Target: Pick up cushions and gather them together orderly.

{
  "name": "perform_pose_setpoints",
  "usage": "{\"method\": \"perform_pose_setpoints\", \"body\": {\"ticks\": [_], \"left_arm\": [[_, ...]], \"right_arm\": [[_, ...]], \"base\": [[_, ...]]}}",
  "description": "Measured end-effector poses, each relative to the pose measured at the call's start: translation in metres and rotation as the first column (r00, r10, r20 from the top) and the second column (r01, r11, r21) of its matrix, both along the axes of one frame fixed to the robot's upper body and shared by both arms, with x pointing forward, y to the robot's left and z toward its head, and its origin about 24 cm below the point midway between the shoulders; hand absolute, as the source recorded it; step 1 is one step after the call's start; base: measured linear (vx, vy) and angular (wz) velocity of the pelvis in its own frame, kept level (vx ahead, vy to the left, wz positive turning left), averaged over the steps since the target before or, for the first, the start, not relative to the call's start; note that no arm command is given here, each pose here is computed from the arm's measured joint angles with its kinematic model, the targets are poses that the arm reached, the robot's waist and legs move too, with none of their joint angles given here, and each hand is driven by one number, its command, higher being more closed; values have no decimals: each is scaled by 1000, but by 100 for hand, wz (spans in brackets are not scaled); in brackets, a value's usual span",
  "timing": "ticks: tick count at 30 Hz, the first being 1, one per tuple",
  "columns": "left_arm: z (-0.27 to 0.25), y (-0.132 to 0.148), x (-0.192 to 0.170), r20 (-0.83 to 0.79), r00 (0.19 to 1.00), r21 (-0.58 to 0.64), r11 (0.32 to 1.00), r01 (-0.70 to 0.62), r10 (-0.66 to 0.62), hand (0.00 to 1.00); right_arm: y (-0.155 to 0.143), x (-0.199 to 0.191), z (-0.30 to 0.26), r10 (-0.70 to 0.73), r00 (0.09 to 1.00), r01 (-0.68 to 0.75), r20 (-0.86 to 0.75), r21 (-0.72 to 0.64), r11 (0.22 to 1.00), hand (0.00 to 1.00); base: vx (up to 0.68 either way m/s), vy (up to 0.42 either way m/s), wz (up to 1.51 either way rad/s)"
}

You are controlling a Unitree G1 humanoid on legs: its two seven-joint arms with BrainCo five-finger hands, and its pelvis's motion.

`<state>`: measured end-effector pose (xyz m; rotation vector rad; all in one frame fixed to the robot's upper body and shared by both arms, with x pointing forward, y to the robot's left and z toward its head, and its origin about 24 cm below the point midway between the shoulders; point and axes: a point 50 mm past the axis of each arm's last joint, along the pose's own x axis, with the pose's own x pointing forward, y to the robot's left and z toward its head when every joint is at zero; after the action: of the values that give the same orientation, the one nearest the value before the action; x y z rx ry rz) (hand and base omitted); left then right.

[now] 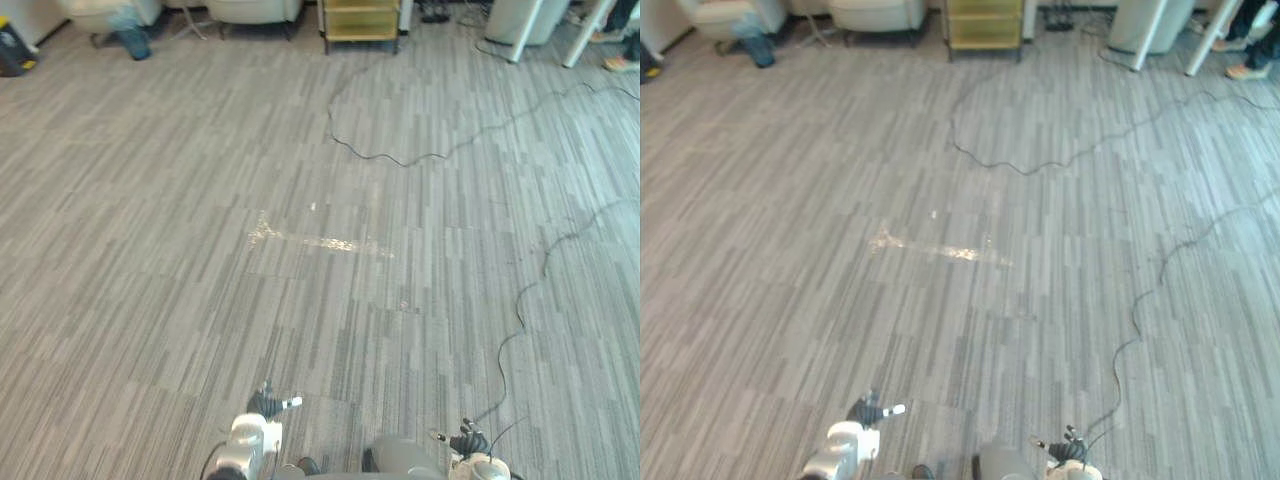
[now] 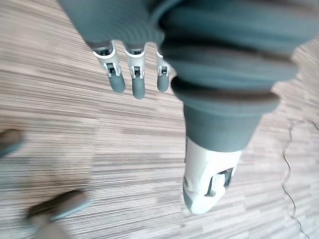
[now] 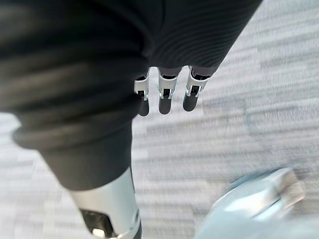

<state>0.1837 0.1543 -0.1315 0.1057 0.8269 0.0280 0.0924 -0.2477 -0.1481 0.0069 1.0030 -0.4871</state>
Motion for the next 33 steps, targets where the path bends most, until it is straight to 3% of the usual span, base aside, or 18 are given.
{"method": "perform_pose_setpoints", "body": {"ticks": [7,11,18,21,24,30,33], "left_arm": [[-3,-20,-16,-8,1000,-59,998,-13,13,0],[0,-19,-14,15,1000,-62,998,-26,27,0],[-7,-22,-28,-18,1000,-59,998,-5,4,0],[-11,-23,-38,-46,999,-61,998,-3,1,0],[-17,-15,-47,-95,995,-31,999,41,-44,0],[-21,-25,-51,-146,986,-57,996,68,-75,0],[-20,-17,-49,-134,989,-40,998,53,-58,0]], "right_arm": [[8,-14,-1,-129,991,127,34,50,991,0],[2,8,9,-122,986,118,114,36,992,0],[-9,8,6,-153,985,152,76,17,988,0],[-14,-18,2,-167,986,167,15,0,986,0],[5,-57,-12,-208,972,214,-111,42,976,0],[6,-29,-8,-126,991,128,-49,44,991,0],[12,-24,-7,-108,994,110,-28,52,993,0]], "base": [[432,-250,29],[307,-121,-16],[381,4,-64],[578,103,-63],[723,30,17],[600,-30,19],[545,-261,71]]}}
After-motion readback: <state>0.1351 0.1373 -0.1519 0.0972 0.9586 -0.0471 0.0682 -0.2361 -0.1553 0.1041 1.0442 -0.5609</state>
